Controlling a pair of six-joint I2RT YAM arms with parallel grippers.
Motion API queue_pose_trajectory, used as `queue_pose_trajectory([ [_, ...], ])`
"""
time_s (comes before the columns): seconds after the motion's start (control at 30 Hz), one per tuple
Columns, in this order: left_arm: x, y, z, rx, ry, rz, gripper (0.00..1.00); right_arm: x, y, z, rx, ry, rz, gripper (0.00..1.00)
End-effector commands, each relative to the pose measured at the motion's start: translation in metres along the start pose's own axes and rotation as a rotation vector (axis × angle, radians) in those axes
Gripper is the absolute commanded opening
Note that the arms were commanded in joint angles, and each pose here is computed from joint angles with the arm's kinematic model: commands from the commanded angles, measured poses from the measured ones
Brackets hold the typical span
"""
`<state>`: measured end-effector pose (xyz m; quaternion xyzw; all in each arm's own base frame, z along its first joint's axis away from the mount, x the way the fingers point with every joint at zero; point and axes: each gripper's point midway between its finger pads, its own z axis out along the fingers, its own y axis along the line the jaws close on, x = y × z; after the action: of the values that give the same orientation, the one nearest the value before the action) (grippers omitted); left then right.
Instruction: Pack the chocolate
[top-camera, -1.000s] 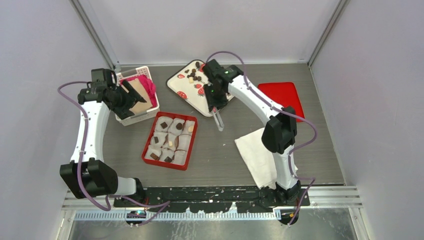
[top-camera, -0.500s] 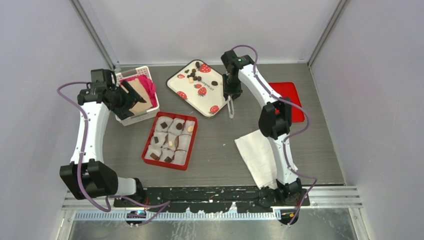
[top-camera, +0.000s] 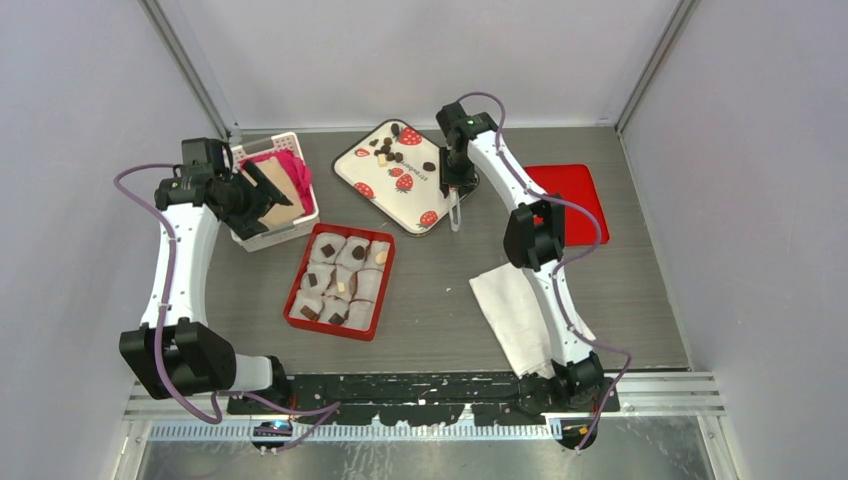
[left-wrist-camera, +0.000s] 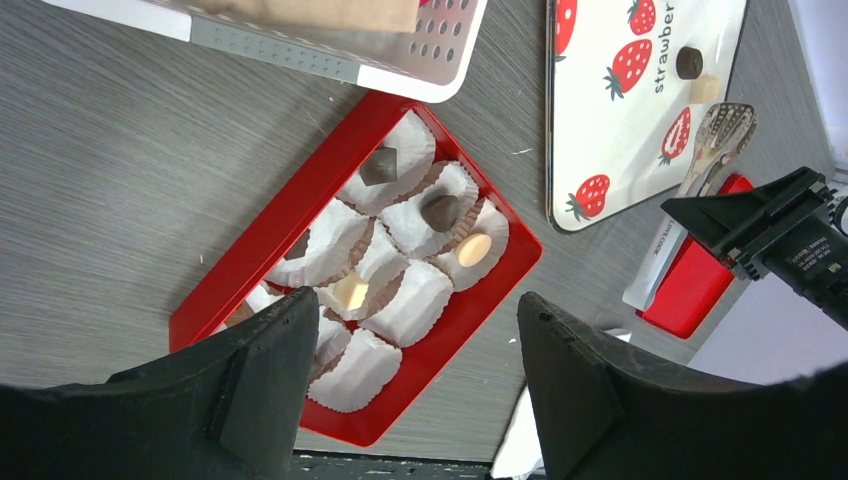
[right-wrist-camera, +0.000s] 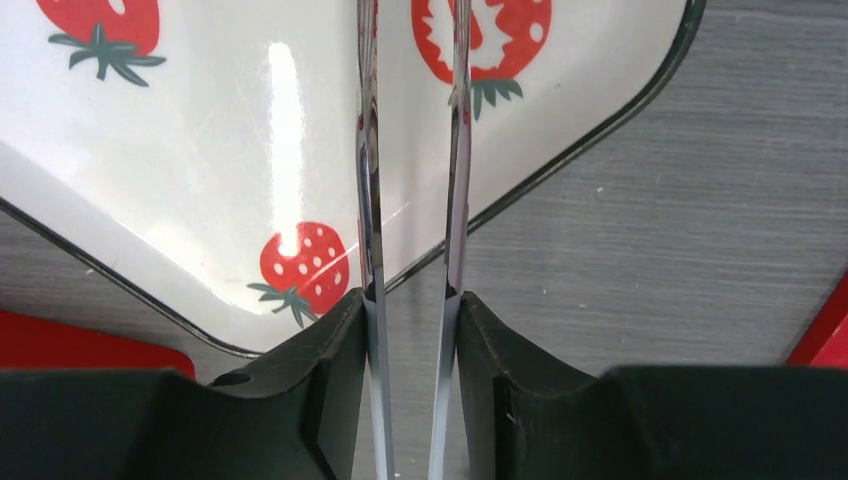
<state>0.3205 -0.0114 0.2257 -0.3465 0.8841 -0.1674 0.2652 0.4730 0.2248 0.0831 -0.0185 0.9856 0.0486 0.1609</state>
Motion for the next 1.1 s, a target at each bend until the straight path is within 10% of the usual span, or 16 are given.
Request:
queue_pose_trajectory([
  [0.0,-0.011,-0.004,-0.010,0.020,-0.055,-0.004,0.74,-0.026,0.005,-0.009,-0.024,-0.090,0.026,0.42],
  [1.07,-0.017,-0.008,-0.007,0.012,-0.054,-0.018,0.73,-0.054,0.012,0.030,-0.006,-0.187,0.069,0.49],
])
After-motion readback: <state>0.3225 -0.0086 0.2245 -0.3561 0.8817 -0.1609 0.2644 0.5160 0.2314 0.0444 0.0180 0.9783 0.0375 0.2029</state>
